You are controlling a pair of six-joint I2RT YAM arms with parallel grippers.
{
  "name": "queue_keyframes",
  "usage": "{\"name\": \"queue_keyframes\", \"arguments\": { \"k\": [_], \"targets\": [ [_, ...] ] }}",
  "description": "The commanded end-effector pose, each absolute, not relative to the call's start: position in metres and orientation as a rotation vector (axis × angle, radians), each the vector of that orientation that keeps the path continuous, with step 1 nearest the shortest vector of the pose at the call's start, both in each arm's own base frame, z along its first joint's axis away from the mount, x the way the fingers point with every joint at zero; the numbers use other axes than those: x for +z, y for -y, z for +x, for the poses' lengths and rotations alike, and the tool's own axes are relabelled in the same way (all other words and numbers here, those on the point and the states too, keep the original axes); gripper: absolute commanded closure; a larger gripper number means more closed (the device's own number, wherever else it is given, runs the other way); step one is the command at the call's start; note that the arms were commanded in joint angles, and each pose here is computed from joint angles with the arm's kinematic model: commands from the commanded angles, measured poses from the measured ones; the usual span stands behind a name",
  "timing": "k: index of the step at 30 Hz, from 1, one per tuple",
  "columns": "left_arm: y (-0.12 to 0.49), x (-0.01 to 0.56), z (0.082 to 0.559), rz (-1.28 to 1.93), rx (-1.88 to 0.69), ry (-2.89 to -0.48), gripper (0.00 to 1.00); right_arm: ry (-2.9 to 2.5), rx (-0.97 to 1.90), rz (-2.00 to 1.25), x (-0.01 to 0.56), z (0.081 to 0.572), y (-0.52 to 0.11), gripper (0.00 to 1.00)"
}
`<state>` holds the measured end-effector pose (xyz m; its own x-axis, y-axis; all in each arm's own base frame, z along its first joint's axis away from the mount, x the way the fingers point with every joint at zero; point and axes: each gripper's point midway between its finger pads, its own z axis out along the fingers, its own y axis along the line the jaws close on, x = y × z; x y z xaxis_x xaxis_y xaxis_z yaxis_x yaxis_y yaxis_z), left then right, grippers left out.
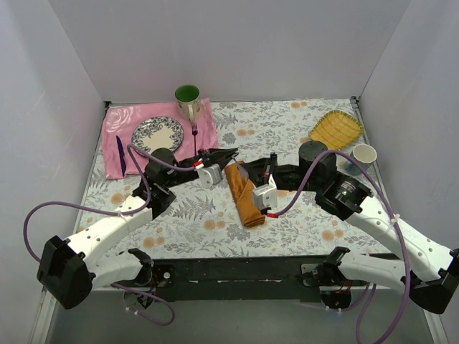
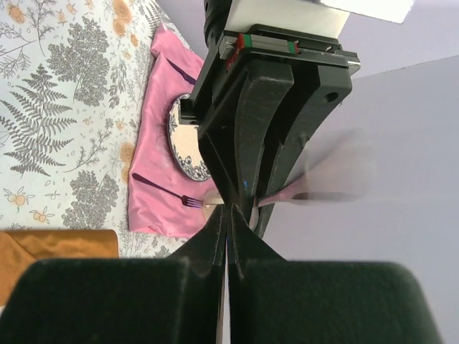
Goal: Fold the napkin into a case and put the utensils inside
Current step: Pass from the right arm to the left, then pass from the left arm to the right
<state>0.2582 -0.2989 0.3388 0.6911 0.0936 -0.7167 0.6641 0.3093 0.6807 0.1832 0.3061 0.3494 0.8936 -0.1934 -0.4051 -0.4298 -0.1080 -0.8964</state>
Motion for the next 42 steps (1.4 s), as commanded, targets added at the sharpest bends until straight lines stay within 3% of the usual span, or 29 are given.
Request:
{"name": "queue_keyframes", "arguments": {
  "k": [1, 4, 8, 12, 15, 23, 29, 35, 38, 42],
  "targets": [
    [0.300, 0.347, 0.253, 1.243, -0.447, -0.758, 1.00, -0.466, 0.212, -1.638, 0.375, 0.182, -0.308, 0.99],
    [0.294, 0.349, 0.262, 1.178, -0.454, -0.854, 1.00, -0.595, 0.179, -1.595, 0.372, 0.198, -0.302, 0.94],
    [0.289, 0.336, 0.273, 1.179, -0.430, -0.962, 1.00, -0.937, 0.065, -1.504, 0.359, 0.237, -0.275, 0.56],
    [0.280, 0.295, 0.281, 1.228, -0.532, -1.288, 1.00, -1.114, -0.006, -1.498, 0.347, 0.243, -0.245, 0.29],
    [0.279, 0.270, 0.272, 1.240, -0.742, -1.523, 1.00, -1.073, -0.057, -1.639, 0.338, 0.223, -0.223, 0.19],
    [0.302, 0.244, 0.228, 1.295, -1.304, -1.993, 0.98, -0.813, -0.143, -1.748, 0.384, 0.212, -0.227, 0.23],
    [0.303, 0.216, 0.225, 1.329, -1.347, -2.190, 0.92, -0.801, 0.081, -1.940, 0.359, 0.197, -0.256, 0.36],
    [0.299, 0.202, 0.219, 1.365, -1.293, -2.277, 0.91, -0.884, 0.151, -2.056, 0.320, 0.199, -0.260, 0.43],
    [0.298, 0.200, 0.214, 1.365, -1.331, -2.318, 0.91, -0.937, 0.186, -2.087, 0.307, 0.197, -0.257, 0.44],
    [0.295, 0.204, 0.212, 1.367, -1.295, -2.242, 0.95, -1.180, 0.288, -1.878, 0.321, 0.216, -0.247, 0.38]
  ]
}}
